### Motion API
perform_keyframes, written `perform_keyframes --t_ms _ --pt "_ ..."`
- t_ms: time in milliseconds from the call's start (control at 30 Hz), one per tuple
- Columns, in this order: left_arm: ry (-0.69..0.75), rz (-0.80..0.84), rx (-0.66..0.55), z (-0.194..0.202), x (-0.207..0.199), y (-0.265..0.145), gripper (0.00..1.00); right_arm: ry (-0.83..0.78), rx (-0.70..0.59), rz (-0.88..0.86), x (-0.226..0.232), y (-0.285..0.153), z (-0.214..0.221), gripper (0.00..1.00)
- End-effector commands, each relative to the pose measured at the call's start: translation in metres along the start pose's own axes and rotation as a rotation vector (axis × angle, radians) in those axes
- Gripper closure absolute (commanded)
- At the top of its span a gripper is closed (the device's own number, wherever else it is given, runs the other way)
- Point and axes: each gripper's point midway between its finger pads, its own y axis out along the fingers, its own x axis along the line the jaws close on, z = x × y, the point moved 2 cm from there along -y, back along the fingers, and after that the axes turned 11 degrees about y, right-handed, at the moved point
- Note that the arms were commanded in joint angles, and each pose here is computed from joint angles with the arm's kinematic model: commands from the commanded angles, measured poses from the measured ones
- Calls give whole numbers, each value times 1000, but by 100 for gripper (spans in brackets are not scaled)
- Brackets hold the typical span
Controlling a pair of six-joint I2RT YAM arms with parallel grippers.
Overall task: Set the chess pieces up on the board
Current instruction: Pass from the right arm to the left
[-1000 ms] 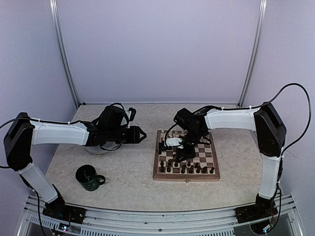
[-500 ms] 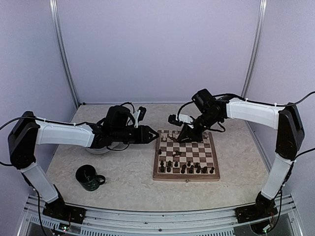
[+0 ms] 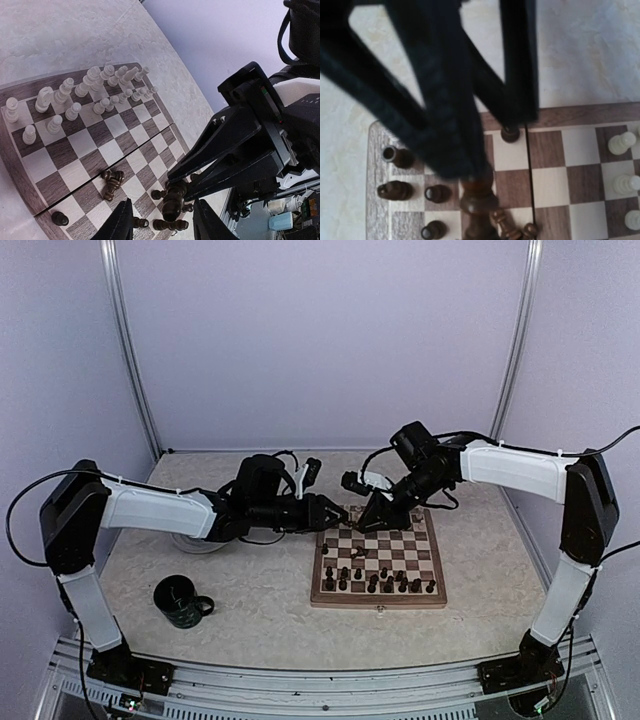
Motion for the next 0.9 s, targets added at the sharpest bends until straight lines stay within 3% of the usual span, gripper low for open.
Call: perform_keyframes --t_ms 0,233,467,600,700,867 --pt "9 62 -18 -10 -15 10 59 -9 -40 -25 8 -9 -7 92" --pt "1 76 -2 -5 -14 14 67 -9 -42 -24 8 -9 -8 92" --pt "0 80 2 -3 -14 16 83 -3 -37 -31 8 -6 -6 91" --pt "18 74 4 -5 -15 14 91 6 -45 -16 4 -11 -5 78" --pt "70 39 28 -8 -16 9 93 64 -144 -70 -6 -43 -10 68" --pt "247 -44 141 -1 -27 1 93 150 -255 -41 -38 -89 -1 62"
